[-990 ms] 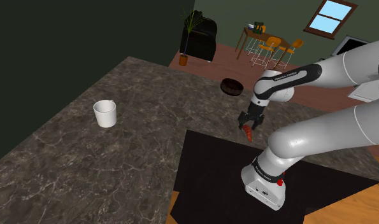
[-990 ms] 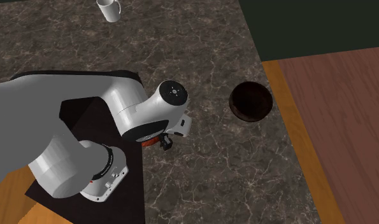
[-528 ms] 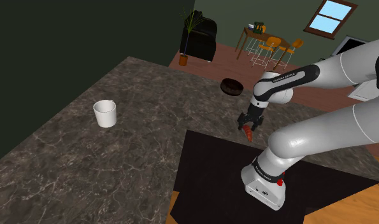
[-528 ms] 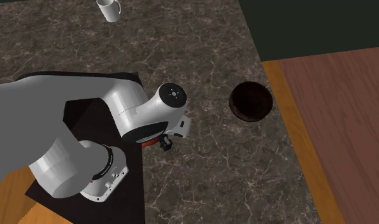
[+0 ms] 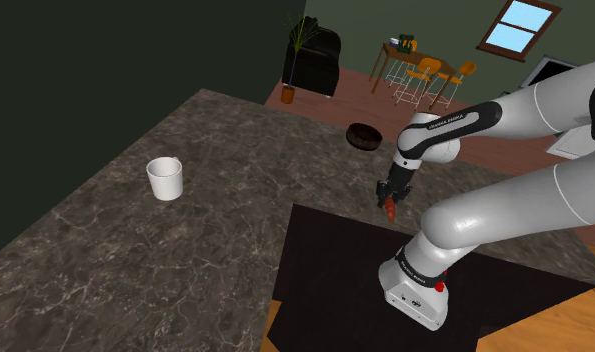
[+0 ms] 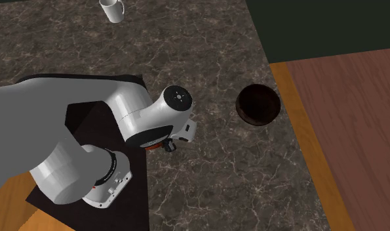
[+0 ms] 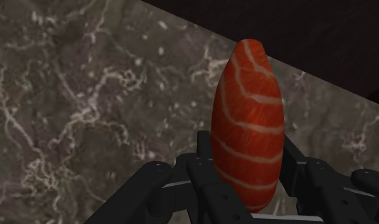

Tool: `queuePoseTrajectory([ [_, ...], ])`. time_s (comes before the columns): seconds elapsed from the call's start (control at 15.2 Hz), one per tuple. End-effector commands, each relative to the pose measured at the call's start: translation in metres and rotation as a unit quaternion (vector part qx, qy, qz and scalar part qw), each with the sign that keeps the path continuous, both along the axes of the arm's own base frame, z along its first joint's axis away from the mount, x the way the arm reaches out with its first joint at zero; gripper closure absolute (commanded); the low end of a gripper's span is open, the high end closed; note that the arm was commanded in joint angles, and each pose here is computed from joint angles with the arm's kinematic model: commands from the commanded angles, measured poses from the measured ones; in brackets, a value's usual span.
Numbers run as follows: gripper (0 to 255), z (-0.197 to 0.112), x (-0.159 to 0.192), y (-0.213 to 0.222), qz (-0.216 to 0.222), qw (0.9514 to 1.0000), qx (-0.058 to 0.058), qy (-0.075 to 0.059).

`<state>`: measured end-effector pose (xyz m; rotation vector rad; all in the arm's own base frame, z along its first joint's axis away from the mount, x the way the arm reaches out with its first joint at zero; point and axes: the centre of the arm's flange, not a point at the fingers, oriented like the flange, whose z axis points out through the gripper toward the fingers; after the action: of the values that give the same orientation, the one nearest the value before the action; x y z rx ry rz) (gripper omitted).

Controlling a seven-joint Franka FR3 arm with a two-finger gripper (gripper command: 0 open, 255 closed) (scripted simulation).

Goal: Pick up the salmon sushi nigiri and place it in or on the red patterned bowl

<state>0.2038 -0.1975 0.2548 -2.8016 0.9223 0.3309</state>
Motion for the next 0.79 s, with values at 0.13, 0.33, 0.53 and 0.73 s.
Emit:
queuePoseTrajectory([
  [0.13,255,0.0,0.0,0.0,0.0,1.0,0.0,0.0],
  [0.33,255,0.011,0.0,0.0,0.0,1.0,0.0,0.0],
  [0.53,255,0.026,0.0,0.0,0.0,1.0,0.0,0.0],
  [0.73,255,0.042,0.0,0.0,0.0,1.0,0.0,0.0],
])
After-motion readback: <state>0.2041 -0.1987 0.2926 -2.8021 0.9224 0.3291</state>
